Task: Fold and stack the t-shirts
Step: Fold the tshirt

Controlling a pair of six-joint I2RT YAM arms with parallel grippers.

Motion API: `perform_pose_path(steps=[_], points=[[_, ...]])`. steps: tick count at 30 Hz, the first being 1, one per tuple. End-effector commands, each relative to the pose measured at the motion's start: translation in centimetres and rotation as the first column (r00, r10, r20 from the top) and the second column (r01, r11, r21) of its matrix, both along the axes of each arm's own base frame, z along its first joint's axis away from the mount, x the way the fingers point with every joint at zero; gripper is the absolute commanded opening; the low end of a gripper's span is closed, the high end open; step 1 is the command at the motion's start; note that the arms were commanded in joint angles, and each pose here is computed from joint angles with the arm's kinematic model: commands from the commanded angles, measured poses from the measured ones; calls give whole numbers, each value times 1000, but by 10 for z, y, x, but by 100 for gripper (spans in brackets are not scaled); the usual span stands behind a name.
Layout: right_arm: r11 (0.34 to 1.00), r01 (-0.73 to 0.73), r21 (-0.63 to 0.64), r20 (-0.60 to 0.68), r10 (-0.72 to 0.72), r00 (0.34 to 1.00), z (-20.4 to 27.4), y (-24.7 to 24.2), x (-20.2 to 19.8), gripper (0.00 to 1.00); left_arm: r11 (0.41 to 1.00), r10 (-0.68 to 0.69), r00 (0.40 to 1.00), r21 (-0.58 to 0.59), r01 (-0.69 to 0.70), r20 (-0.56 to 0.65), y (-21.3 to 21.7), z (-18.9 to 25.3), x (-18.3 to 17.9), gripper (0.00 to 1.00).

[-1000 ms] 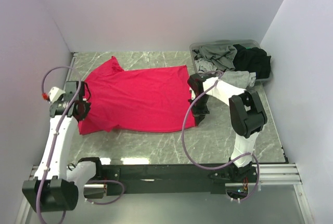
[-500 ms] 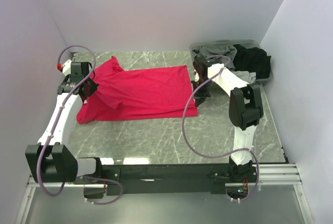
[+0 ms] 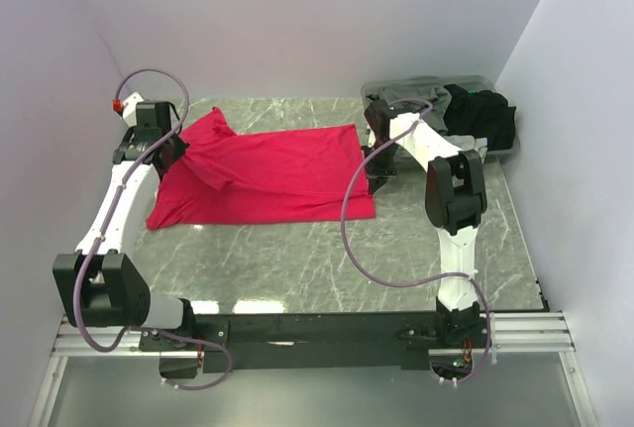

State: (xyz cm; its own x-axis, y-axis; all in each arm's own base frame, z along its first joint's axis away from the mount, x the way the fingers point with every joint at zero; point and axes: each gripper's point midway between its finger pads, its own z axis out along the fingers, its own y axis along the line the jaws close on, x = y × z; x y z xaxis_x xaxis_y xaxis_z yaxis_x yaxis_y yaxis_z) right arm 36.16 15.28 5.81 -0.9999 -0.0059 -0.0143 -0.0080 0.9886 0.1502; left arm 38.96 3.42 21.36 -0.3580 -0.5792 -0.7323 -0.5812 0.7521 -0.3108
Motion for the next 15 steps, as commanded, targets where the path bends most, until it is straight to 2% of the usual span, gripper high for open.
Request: perform_pose_path(steps=[1,15], points=[[1000,1,-16,30,-1,1000,8,-6,14,0,1000,-24,998,15,23,54,-2,13,19,0],[1000,13,-9,44,-13,999,0,-4,40,0,995,86,996,45,-86,-3,16,-7,38,0]])
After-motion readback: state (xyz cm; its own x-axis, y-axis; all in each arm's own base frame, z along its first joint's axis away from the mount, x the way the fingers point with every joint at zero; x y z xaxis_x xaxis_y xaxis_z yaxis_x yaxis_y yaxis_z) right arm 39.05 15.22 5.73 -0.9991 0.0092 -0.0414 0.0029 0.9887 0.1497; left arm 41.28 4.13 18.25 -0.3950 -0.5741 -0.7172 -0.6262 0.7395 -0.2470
